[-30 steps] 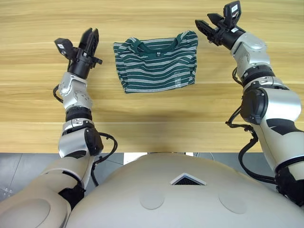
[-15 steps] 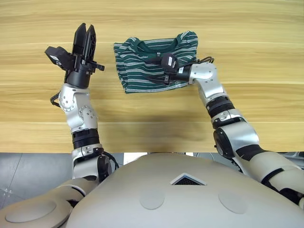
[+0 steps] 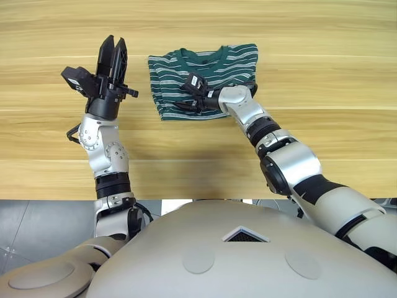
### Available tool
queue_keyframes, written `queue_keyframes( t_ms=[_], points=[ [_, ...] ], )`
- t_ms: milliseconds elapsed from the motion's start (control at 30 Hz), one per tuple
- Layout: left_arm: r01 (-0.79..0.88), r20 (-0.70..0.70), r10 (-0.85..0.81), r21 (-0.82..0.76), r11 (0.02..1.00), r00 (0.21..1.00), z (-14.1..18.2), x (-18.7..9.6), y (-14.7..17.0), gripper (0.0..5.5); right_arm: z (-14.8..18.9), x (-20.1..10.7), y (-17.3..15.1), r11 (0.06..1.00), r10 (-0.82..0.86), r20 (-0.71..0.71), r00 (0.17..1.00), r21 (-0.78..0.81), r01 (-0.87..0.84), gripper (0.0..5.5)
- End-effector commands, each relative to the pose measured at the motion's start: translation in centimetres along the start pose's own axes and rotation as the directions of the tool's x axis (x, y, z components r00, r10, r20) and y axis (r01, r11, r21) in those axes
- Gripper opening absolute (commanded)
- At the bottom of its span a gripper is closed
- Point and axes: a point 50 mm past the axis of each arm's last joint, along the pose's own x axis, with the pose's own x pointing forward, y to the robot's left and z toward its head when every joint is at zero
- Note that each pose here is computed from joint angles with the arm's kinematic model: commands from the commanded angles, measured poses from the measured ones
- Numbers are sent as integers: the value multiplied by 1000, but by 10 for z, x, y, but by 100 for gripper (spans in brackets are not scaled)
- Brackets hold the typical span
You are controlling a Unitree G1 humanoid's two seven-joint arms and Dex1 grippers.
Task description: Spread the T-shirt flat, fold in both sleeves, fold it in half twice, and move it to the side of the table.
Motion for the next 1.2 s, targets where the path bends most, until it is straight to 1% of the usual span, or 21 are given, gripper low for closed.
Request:
queue_keyframes(
  t_ms=[33,100,133,233,300,333,367,433,467,500,567,633,700,800,900,1000,1067,1200],
  points=[
    [7,-14,-7,7,1000,1000,-3,1,-2,111,-42,-5,41,925,380,-111,918,35,-378,298],
    [14,-17,-14,6,1000,1000,-4,3,-3,111,-61,-28,45,857,506,-174,845,-11,-515,298],
    [16,-16,-16,5,1000,1000,-4,3,-4,111,-71,-48,39,829,539,-222,813,-29,-558,298],
    [25,-14,-25,-5,1000,1000,-6,6,-7,111,-91,-109,18,774,581,-327,745,-62,-630,298],
    [41,-19,-41,-10,999,999,-9,8,-10,111,-99,-155,5,748,567,-424,706,-94,-657,298],
    [50,-19,-50,-11,999,999,-9,9,-12,111,-95,-174,-9,770,512,-462,724,-127,-625,298],
    [56,-19,-56,-11,998,998,-9,10,-14,111,-89,-187,-21,796,454,-477,752,-162,-583,298],
    [64,-19,-64,-10,998,998,-10,11,-16,111,-63,-207,-46,852,322,-424,846,-259,-454,298],
    [68,-20,-68,-9,998,997,-11,12,-16,111,-52,-213,-54,865,280,-387,879,-296,-406,298],
    [74,-22,-74,-5,997,997,-11,12,-17,111,-42,-219,-60,874,255,-330,909,-324,-363,298],
    [82,-22,-82,-1,997,996,-11,12,-18,111,-30,-221,-63,886,236,-213,948,-354,-300,298],
    [88,-21,-88,-1,996,996,-12,14,-19,111,-26,-215,-65,909,210,-108,972,-344,-234,298],
    [99,-26,-99,2,995,995,-13,15,-20,111,-28,-209,-66,941,160,-28,987,-297,-161,298],
    [103,-24,-103,6,995,994,-13,14,-20,111,-44,-203,-67,972,63,-37,997,-223,-70,298],
    [103,-23,-102,6,995,994,-13,13,-21,111,-61,-198,-72,987,-110,-74,991,-124,100,298],
    [112,-31,-112,13,994,993,-15,13,-24,111,-64,-199,-84,957,-289,-57,956,-25,288,298],
    [114,-34,-114,15,993,993,-15,12,-23,111,-63,-207,-90,929,-370,-35,928,20,371,298],
    [101,-33,-101,11,995,994,-14,9,-21,111,-60,-215,-93,917,-398,-15,917,29,398,298]
  ],
)
